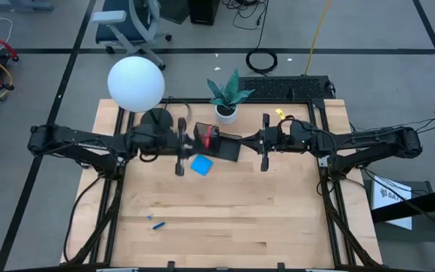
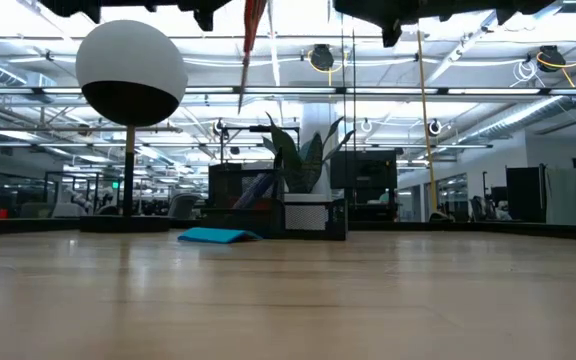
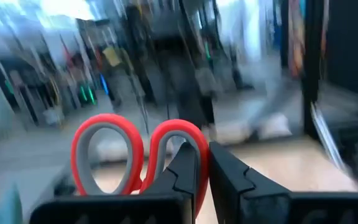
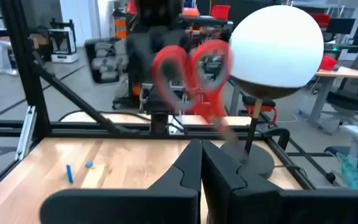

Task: Pick and place office supplies into organizer
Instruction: Put the red scissors into the desk organizer

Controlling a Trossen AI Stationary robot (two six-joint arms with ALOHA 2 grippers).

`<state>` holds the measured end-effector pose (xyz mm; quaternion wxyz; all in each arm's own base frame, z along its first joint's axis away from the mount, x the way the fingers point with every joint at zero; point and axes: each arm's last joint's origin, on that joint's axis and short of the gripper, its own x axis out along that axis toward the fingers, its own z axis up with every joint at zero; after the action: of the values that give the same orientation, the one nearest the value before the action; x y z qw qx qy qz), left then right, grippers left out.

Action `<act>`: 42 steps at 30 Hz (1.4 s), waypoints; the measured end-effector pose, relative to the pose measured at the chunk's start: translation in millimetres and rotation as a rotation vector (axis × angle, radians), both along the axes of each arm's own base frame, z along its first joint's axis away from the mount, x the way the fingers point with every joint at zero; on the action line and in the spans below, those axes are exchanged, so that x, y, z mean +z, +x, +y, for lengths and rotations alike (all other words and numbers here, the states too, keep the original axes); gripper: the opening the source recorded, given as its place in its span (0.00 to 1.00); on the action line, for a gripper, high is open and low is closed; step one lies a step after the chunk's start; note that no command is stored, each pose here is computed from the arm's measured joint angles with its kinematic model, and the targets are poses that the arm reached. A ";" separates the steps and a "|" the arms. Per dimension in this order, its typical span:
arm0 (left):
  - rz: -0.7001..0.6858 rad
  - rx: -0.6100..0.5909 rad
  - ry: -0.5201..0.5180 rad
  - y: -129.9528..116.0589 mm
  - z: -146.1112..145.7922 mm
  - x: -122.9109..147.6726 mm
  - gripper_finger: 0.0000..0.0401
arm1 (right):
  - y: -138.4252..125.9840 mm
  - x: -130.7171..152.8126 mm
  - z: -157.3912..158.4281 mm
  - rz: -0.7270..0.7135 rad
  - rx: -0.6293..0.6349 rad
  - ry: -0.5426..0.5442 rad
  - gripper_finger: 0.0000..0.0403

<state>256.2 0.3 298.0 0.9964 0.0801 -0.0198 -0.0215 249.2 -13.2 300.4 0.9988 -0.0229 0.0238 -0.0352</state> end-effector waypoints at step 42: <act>-0.290 0.172 -0.356 -44.9 69.0 -51.8 0.06 | 0.0 8.9 0.8 -0.087 -0.003 -0.113 0.00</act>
<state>211.3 69.3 246.3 0.9796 -0.0933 -0.1593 0.0788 249.3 -12.4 309.4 0.9960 -0.0776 -0.0218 -0.0392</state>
